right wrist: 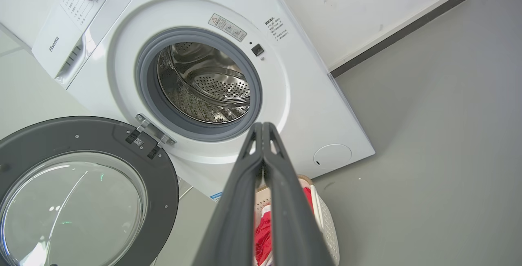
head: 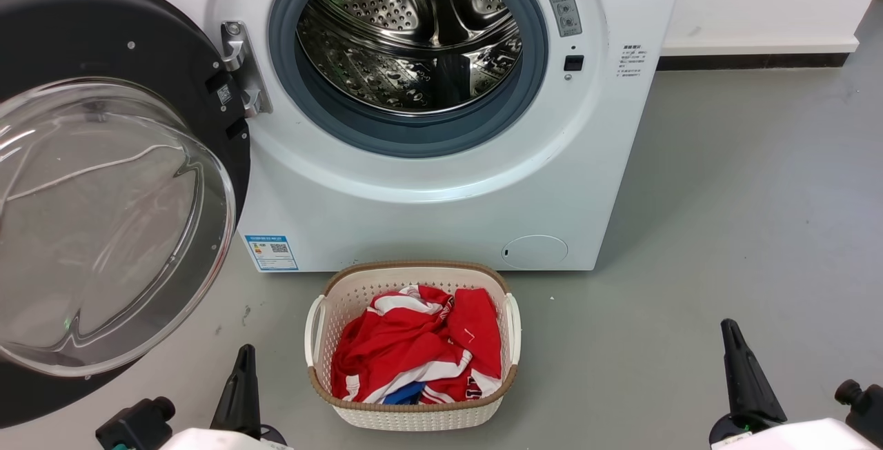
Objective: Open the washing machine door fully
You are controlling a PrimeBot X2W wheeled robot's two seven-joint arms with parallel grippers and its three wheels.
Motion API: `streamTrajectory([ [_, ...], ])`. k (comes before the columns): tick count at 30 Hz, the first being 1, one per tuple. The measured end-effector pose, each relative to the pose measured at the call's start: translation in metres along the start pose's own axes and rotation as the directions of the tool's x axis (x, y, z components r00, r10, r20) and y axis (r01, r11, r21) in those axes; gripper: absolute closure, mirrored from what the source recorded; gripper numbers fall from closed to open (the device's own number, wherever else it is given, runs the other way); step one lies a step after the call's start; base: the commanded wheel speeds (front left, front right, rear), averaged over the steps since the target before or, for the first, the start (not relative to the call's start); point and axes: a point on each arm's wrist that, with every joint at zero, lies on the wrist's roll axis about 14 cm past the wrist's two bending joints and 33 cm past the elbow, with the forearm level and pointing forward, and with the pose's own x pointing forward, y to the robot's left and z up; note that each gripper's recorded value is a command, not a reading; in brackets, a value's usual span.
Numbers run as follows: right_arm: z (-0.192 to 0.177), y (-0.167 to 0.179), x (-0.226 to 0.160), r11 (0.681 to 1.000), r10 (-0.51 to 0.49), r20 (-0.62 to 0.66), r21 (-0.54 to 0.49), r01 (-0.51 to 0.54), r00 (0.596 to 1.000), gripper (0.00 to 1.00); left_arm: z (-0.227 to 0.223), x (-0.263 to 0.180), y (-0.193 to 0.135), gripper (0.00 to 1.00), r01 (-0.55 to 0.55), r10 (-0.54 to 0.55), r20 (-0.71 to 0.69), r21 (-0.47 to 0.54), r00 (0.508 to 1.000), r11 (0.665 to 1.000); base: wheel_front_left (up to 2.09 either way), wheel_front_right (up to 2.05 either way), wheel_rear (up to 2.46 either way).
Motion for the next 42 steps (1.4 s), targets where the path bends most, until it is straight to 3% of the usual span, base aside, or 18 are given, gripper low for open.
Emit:
streamTrajectory([
  [20,0.001,-0.007,0.013,0.966,-0.034,-0.018,0.254,0.037,0.999,1.00,0.003,0.012,0.003,1.00,-0.021,0.016,-0.022,-0.275,1.000,0.961,0.00,0.00,0.00],
  [42,0.002,-0.010,0.026,0.879,-0.045,-0.037,0.473,0.057,0.998,1.00,0.007,0.023,0.003,1.00,-0.019,0.004,-0.030,-0.506,1.000,0.862,0.00,0.00,0.00],
])
